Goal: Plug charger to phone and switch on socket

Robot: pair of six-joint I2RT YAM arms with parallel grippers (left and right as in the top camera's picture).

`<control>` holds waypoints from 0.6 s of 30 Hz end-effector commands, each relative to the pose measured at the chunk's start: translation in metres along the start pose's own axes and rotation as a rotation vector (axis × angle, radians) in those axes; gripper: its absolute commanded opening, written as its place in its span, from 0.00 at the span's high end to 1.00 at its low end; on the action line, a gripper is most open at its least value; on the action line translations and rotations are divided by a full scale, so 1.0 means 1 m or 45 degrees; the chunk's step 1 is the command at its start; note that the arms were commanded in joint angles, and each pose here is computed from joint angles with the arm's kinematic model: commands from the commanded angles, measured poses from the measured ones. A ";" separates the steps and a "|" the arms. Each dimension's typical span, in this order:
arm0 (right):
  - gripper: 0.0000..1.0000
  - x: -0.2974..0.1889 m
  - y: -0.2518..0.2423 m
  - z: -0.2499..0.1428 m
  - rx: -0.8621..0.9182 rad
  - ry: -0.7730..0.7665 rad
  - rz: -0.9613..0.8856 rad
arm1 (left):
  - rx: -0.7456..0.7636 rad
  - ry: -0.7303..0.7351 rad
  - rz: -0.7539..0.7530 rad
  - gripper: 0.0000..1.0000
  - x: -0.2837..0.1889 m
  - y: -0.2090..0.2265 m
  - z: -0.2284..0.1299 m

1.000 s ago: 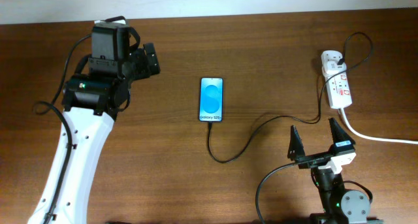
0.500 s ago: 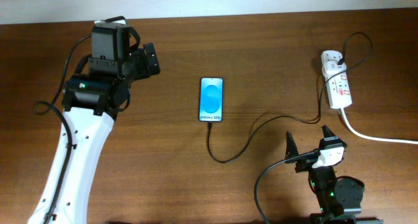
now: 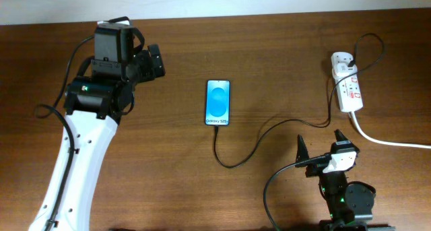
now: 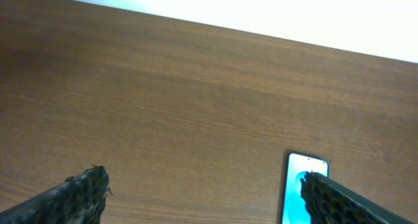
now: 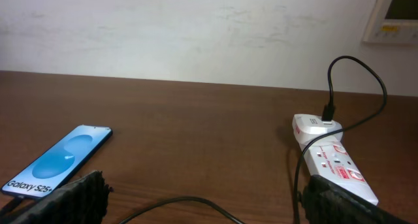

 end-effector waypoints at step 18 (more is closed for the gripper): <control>0.01 0.000 0.001 -0.002 0.020 0.006 -0.001 | 0.011 0.002 0.019 0.01 0.003 0.003 0.000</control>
Point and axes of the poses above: each gripper's point midway between its finger pads, its own x axis out along the fingers, its own y axis along the line the jaws close on, z = x × y, the point moved 7 cm from there along -x, back along the fingers, and after that the axes turned 13 degrees about -x, right-handed, at the moved point
